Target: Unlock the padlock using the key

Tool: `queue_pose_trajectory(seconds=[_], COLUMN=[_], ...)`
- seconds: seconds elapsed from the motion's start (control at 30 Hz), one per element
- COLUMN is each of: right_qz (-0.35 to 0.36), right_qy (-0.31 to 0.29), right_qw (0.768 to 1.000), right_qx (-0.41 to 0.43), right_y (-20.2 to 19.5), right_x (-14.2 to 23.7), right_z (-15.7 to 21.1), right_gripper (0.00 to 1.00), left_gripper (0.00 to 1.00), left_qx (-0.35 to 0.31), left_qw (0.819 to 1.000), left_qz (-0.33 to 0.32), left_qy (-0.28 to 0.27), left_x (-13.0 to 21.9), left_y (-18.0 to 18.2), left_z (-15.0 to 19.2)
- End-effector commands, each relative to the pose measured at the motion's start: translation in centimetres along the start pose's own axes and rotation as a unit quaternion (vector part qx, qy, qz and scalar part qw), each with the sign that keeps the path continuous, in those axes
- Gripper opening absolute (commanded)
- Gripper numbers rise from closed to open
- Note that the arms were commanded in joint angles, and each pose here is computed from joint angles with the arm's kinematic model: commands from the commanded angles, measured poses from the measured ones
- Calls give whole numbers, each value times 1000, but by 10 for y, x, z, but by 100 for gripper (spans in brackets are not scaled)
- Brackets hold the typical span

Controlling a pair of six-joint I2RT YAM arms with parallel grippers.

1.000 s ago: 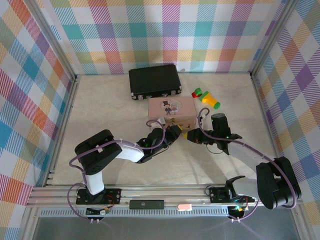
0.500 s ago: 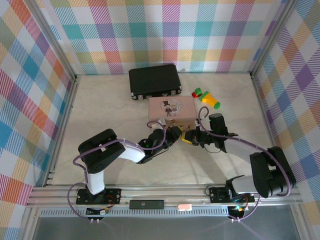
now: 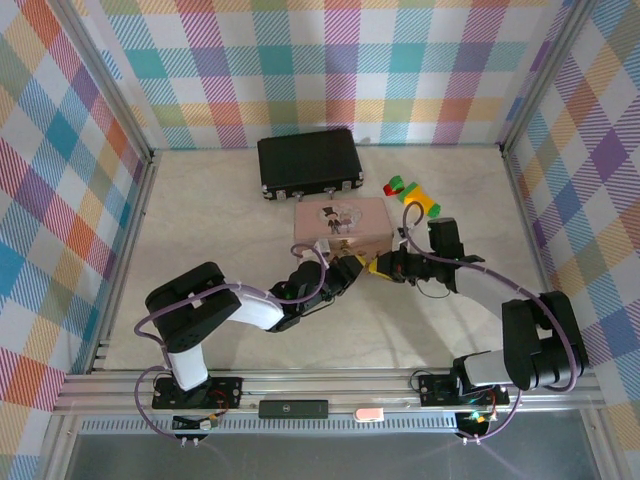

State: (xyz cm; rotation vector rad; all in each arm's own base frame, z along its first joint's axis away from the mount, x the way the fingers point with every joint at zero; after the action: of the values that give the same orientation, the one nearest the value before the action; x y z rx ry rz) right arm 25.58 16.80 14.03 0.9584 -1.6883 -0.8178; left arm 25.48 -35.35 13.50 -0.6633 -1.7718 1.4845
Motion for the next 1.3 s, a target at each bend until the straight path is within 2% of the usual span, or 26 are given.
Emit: queue_pose_trajectory(seconds=[0.0, 0.27, 0.47, 0.73, 0.93, 1.27], right_qz=[-1, 26, 59, 73, 123, 94], right_qy=[-32, -29, -39, -41, -49, -34], right_qw=[997, 993, 992, 990, 984, 984], right_qx=[72, 113, 106, 114, 122, 146], right_y=[19, 20, 5, -1, -10, 2], right_x=[12, 23, 20, -1, -21, -71], right_z=[-15, -6, -9, -14, -30, -66], right_gripper=[0, 0, 0, 0, 0, 0], left_gripper=[0, 0, 0, 0, 0, 0], left_qx=[-23, -50, -54, -47, -58, -80], left_qw=[999, 997, 991, 984, 978, 975], left_qz=[19, -37, -69, -107, -128, -136], left_qy=[27, -53, -103, -137, -152, -155], left_x=[8, 15, 33, 57, 74, 76], left_y=[-17, -3, 16, 42, 48, 45], left_z=[7, -15, -21, -24, -21, -21])
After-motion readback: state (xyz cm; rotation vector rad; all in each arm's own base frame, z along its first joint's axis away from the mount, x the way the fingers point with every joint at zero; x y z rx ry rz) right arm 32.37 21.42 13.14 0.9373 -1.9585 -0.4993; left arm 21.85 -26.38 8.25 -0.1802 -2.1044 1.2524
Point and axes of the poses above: each hand's point on the last joint's axis, 136 mm out from that joint toward the fingers, its own x axis back along the fingers, its own y axis along the line the jaws close on, z = x × y, the point moved 4 cm from there along x, back along the fingers, and after that the axes turned 6 degrees about x, right-handed, at the moved point
